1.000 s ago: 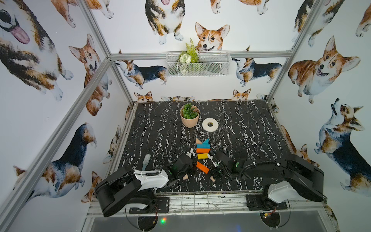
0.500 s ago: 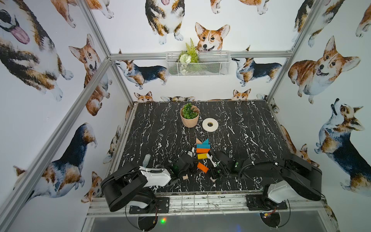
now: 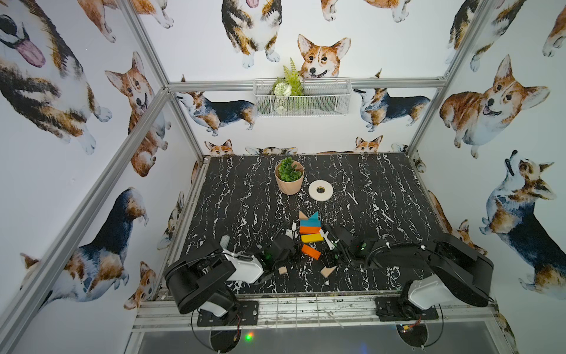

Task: Assemble a carrot with building blocks
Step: Assemble the building block at the center of the board.

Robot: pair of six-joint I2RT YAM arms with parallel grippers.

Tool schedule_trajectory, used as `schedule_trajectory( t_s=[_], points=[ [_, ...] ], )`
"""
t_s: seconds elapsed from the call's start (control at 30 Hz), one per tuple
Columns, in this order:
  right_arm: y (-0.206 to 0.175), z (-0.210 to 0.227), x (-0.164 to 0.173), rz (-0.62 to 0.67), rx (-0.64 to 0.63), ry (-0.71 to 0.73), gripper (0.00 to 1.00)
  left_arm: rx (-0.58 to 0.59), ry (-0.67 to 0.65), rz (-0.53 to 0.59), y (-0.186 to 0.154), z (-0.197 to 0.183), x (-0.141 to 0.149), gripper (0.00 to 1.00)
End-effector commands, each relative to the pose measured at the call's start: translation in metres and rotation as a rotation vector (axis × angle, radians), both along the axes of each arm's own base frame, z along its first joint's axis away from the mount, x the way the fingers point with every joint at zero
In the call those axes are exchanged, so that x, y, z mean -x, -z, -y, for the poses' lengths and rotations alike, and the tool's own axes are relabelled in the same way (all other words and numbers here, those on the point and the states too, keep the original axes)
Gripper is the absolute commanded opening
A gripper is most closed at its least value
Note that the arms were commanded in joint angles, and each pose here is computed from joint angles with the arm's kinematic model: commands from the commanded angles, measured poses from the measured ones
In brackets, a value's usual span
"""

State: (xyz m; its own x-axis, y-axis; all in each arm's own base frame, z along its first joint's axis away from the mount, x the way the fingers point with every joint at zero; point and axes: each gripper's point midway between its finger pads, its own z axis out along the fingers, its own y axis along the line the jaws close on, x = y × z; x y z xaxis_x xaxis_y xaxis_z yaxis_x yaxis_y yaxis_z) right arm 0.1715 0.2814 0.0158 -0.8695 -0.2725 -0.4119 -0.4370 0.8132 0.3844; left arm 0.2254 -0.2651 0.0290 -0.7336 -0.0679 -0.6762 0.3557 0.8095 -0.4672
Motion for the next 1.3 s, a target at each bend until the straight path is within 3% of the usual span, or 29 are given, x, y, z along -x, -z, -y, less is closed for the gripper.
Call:
schedule_trajectory(
  t_s=[0.0,0.73,1.27],
  points=[
    [0.008,0.009,-0.005,0.003,0.050,0.025,0.12,0.043,0.085,-0.064,0.003,0.014,0.017,0.17],
    [0.008,0.009,-0.036,0.010,0.067,0.077,0.12,0.048,0.092,-0.048,-0.004,0.020,0.017,0.15],
    [0.006,0.010,-0.037,0.005,0.065,0.079,0.12,0.030,0.093,-0.026,-0.012,0.025,0.010,0.15]
  ],
)
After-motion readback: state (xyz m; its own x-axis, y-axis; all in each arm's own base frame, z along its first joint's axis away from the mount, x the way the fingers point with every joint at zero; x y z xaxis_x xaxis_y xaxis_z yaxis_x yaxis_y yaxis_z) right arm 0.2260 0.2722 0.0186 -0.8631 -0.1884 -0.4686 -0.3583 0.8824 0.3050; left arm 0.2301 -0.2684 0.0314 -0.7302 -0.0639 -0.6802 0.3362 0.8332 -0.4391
